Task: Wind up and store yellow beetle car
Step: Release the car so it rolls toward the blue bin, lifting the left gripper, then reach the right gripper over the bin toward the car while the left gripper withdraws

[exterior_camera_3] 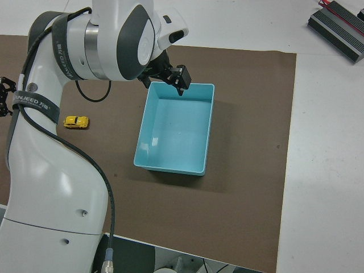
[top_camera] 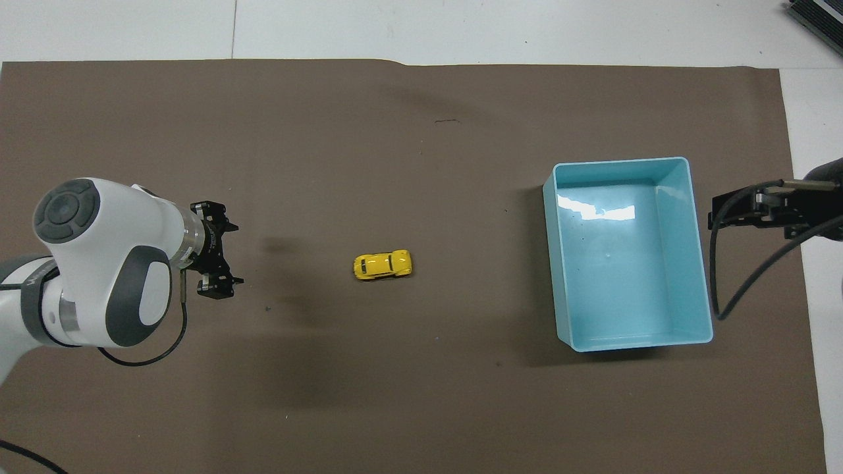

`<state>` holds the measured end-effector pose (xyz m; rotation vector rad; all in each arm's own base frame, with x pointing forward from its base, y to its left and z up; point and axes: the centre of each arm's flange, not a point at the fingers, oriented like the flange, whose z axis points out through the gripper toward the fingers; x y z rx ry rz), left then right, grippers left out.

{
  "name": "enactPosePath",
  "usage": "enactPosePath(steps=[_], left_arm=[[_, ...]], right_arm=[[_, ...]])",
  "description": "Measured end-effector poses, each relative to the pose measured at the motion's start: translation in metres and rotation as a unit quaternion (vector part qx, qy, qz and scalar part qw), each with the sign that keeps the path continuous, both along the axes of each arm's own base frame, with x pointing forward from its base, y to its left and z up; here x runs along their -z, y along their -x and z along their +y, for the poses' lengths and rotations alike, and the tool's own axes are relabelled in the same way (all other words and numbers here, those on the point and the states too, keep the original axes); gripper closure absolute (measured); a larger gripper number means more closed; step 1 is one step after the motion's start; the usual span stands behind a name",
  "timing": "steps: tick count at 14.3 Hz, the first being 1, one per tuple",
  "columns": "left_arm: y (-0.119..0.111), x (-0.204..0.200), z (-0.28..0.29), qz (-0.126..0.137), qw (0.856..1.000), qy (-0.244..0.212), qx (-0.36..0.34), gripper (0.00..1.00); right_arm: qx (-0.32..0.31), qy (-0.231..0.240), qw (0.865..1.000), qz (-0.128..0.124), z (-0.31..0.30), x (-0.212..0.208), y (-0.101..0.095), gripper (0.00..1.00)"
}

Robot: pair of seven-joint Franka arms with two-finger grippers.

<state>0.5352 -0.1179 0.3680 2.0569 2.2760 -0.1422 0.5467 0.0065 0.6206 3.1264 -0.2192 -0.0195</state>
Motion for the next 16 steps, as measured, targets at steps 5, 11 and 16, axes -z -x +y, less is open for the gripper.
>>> enactPosePath(steps=[5, 11, 16], left_arm=[[-0.006, -0.01, -0.001, -0.011, 1.0, 0.002, 0.0, 0.0], [-0.019, -0.035, -0.004, -0.034, 0.999, 0.008, 0.001, 0.0], [-0.038, -0.081, -0.002, -0.064, 0.998, 0.015, 0.002, 0.0]], right_arm=[[0.001, 0.001, 1.0, 0.0, -0.001, 0.0, 0.0, 0.0], [0.018, 0.0, 1.0, -0.004, -0.021, 0.0, -0.001, 0.0], [0.004, -0.002, 1.0, 0.003, 0.001, 0.015, -0.009, 0.0]])
